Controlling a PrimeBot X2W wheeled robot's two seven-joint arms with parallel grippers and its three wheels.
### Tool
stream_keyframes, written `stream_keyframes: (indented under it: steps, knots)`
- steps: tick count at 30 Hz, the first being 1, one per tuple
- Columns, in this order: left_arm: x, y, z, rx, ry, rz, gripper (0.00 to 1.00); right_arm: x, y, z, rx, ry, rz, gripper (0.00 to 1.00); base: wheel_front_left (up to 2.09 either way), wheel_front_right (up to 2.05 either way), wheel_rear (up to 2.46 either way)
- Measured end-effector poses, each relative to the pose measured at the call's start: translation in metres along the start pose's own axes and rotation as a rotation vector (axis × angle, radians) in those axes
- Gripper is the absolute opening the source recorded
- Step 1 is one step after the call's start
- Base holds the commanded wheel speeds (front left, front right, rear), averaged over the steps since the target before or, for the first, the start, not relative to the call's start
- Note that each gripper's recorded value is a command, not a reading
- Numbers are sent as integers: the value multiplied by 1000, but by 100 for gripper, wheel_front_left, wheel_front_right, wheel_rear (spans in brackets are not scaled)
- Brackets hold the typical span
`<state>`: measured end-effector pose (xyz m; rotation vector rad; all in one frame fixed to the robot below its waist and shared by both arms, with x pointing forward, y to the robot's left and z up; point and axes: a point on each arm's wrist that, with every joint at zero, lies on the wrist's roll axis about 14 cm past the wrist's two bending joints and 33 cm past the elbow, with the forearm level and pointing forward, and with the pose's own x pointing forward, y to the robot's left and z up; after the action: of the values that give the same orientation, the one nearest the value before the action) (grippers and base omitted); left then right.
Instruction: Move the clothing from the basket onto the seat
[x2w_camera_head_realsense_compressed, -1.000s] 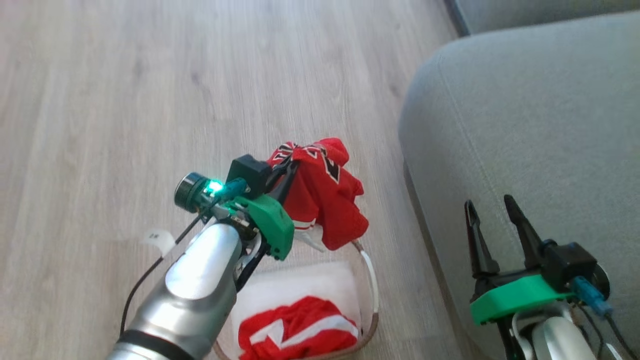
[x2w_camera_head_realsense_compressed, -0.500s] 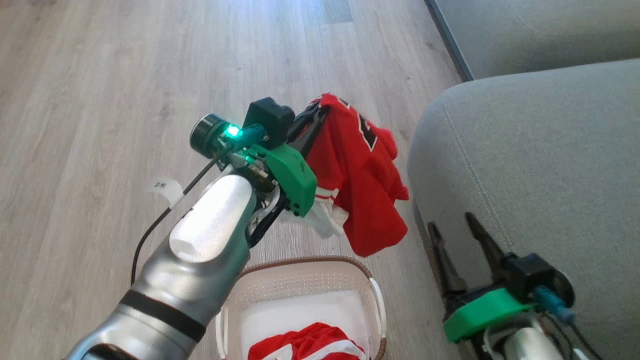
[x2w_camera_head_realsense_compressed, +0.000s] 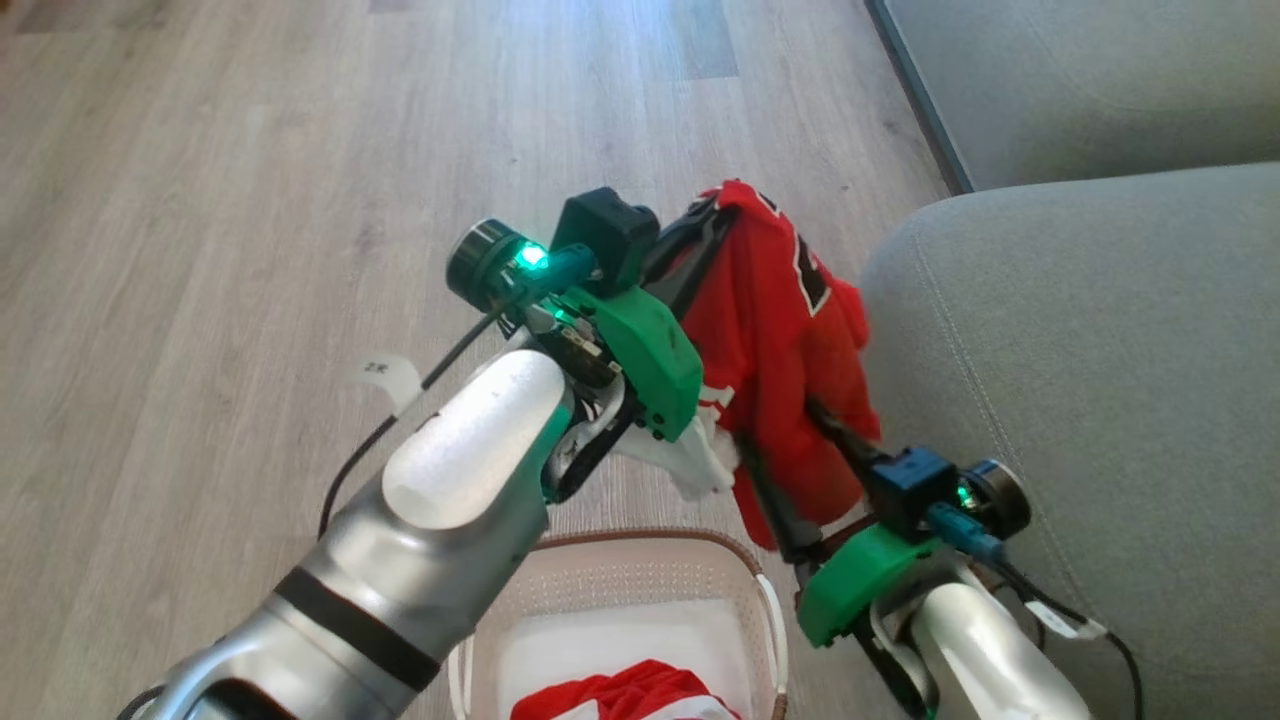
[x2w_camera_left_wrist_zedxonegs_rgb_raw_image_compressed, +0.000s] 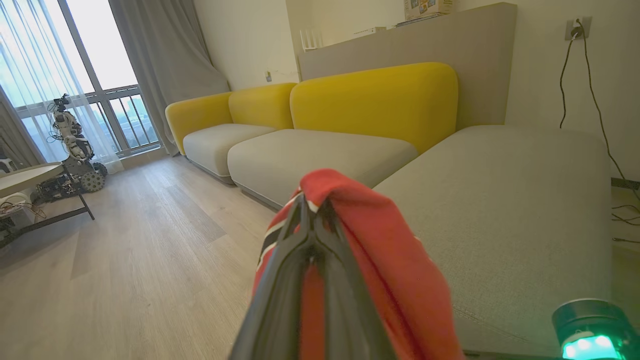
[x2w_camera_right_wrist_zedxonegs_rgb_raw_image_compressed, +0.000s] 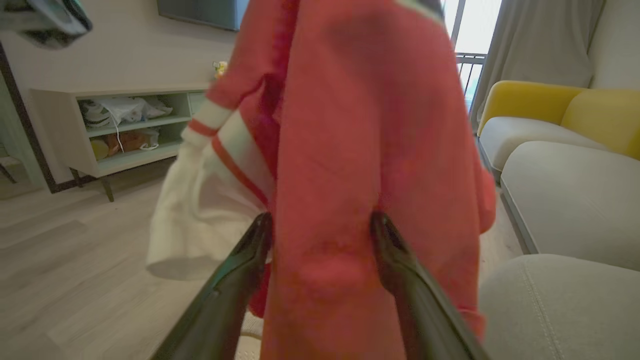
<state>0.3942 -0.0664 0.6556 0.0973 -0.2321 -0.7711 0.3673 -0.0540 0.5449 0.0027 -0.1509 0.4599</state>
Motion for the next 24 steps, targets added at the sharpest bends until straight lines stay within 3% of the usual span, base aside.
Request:
stream_keyframes:
  steps: [8, 9, 11, 21, 22, 23, 24]
  knots:
    - [-6, -7, 4, -1, -3, -4, 0, 7, 13, -13, 11, 52, 51, 100, 0, 0, 0]
    - [-6, -8, 4, -2, -4, -8, 0, 9, 13, -12, 7, 51, 53, 87, 0, 0, 0]
    - [-7, -9, 6, -7, -9, -3, 0, 12, 13, -9, 0, 46, 57, 0, 0, 0, 0]
    - [-7, -3, -7, -30, -2, 22, 0, 14, -1, 1, -4, 19, 19, 0, 0, 0, 0]
    - [-6, -2, -7, -35, -11, 29, 21, 14, -5, 3, -4, 10, 7, 0, 0, 0, 0]
    - [-5, -1, -7, -45, -21, 33, 49, 14, -9, 6, -5, 1, -5, 0, 0, 0, 0]
    - [-4, -1, -7, -53, -28, 37, 100, 14, -14, 9, -9, -8, -18, 0, 0, 0, 0]
